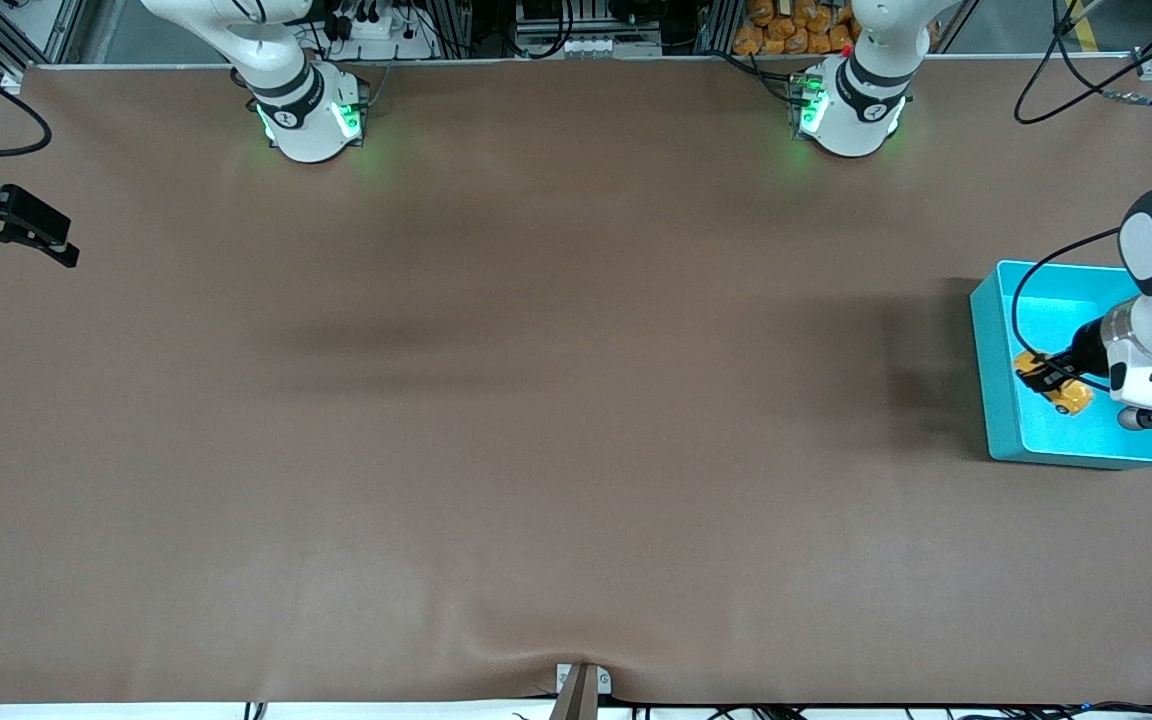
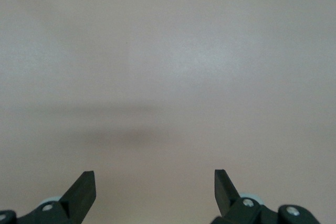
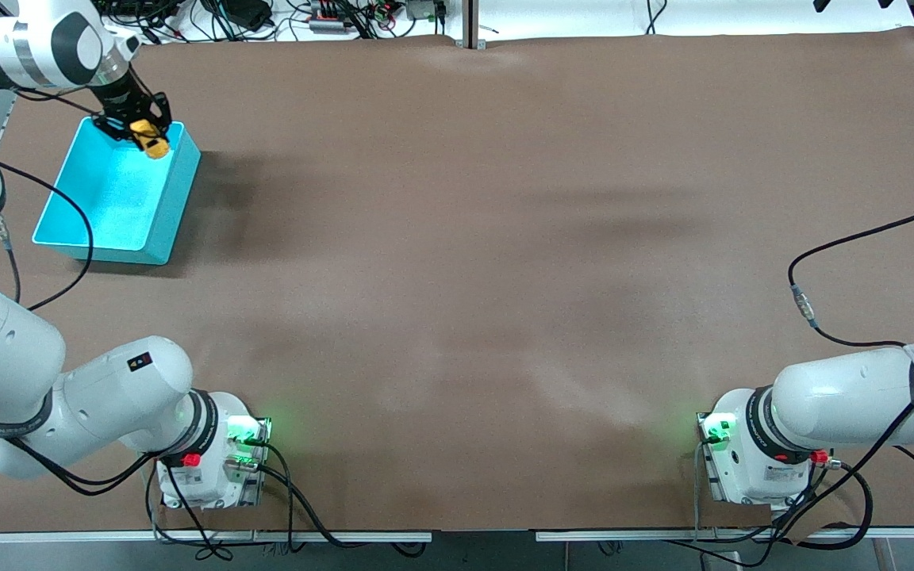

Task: Wind and store yellow beetle car
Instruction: 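Lift the car with the left gripper and lower it into the box, then open the left gripper to set the car inside the box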

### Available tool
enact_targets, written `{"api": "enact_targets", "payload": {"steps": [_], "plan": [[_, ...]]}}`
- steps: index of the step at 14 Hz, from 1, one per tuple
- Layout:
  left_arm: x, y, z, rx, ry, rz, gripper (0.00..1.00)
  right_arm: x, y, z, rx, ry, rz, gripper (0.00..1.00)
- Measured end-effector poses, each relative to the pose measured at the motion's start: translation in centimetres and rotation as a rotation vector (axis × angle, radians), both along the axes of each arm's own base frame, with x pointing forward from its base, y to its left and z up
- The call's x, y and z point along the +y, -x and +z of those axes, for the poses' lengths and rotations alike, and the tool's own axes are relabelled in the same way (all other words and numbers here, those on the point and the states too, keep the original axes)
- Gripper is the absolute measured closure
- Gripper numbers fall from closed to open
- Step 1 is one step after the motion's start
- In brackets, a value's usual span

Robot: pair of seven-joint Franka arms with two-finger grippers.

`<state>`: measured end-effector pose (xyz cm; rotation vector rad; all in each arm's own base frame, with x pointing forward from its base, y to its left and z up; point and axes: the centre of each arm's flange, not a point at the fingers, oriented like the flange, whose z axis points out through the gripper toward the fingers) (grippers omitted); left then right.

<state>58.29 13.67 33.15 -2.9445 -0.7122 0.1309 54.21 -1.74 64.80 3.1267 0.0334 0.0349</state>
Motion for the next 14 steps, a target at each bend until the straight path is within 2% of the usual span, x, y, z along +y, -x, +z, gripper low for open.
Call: {"api": "enact_targets", "payload": {"steps": [5, 11, 14], "plan": [[5.0, 0.5, -2.4, 0.046, 0.029, -0.208, 0.5, 0.0, 0.0, 0.0, 0.001, 0.0, 0.0, 0.0], [12.4, 2.3, -4.9, 0.01, 0.074, -0.467, 0.5, 0.0, 0.0, 0.0, 0.003, 0.0, 0.0, 0.0], [13.7, 2.6, -7.4, -0.002, 0.094, -0.561, 0.5, 0.0, 0.0, 0.0, 0.003, 0.0, 0.0, 0.0]]}}
